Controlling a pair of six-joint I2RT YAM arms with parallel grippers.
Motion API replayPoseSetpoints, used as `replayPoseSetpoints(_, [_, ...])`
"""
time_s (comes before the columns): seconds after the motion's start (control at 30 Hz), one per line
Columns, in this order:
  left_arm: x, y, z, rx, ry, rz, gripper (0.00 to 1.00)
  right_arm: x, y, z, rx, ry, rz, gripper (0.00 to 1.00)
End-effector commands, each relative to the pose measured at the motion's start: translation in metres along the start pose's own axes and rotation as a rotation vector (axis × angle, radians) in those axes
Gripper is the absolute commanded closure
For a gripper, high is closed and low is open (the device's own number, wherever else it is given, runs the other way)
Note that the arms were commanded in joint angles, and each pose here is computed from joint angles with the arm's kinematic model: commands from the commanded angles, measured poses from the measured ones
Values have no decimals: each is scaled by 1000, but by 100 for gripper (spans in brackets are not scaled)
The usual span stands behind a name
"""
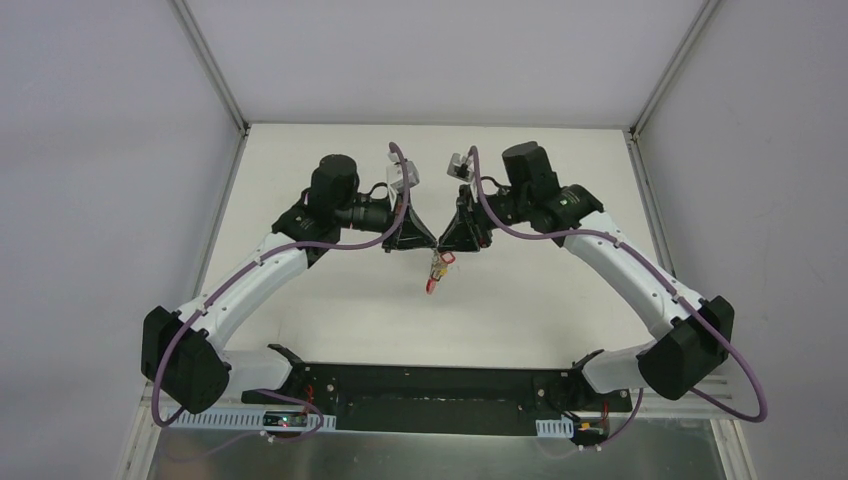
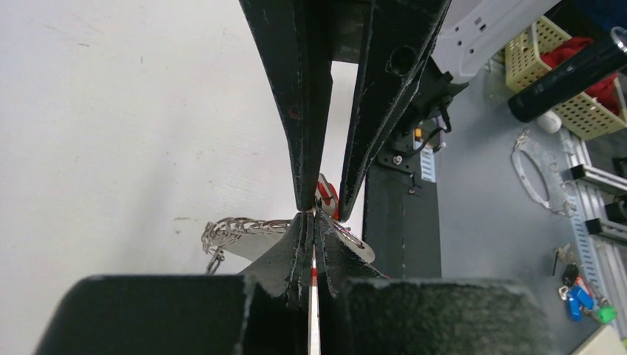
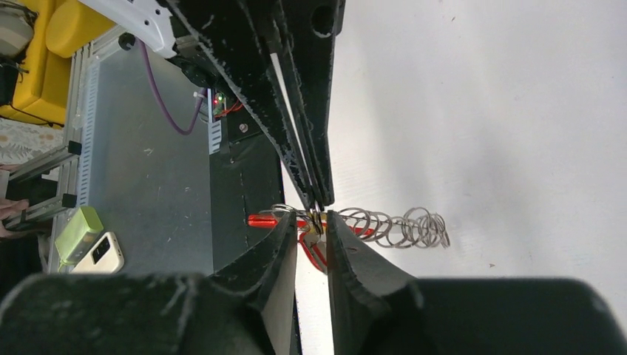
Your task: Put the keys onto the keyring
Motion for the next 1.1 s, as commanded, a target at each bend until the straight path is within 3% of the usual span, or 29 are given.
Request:
replayPoseSetpoints(0.0, [-26,-15,-7,74,-124,44,100,-13,11,-14,-37,-80,-57,75])
replayPoseSetpoints(0.7, [-37,-7,-10,79,-239,18,100,-3,5,-23,-30,-120,-38,80])
replayPoseSetpoints(1.07, [-33,-8,-10,99,-238,17,100,-16,8,-32,13,-142,-69,65])
Point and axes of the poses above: each gripper's point midway between its finger pads, its own z axis out along the fingers, its own y axis along the line the jaws close on, x = y × z, the point moved 7 cm from there along -z, back along the fingers, and after that the axes turned 1 degree about -z, right-handed, at the moved point
